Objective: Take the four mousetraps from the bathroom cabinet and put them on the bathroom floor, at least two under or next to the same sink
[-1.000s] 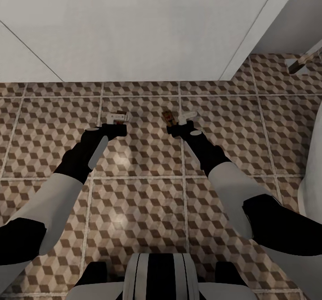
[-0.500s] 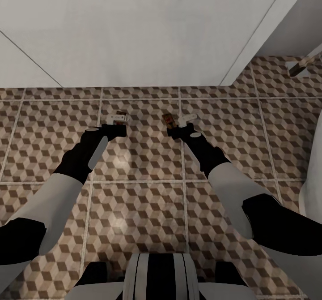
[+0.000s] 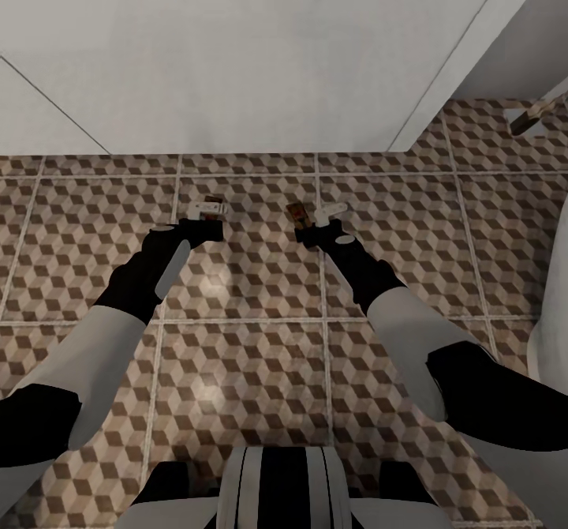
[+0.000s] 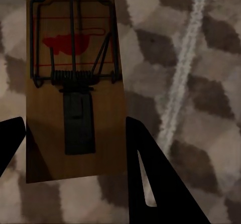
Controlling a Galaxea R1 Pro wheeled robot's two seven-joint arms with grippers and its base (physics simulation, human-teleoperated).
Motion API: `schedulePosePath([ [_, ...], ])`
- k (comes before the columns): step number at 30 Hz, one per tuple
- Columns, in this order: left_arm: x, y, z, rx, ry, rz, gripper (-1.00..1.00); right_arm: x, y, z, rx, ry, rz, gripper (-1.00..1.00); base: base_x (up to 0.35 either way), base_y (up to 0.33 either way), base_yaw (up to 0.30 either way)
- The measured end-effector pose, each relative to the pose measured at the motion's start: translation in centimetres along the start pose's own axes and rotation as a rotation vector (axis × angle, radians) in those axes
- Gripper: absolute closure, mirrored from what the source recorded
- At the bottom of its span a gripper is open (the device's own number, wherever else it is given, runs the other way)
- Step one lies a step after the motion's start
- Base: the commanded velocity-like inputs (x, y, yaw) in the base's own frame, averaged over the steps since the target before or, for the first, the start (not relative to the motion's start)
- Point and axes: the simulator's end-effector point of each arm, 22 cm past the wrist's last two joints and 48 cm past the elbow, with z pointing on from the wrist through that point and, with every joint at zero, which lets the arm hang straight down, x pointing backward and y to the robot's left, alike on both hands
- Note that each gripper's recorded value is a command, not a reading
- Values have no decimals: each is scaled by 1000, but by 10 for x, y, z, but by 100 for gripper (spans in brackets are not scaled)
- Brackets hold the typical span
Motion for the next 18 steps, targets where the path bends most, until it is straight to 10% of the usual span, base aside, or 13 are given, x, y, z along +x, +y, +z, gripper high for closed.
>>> schedulePosePath([
  [18,1,0,0,-1,1,0,100,4,0,0,-1,9,0,100,43,0,0],
])
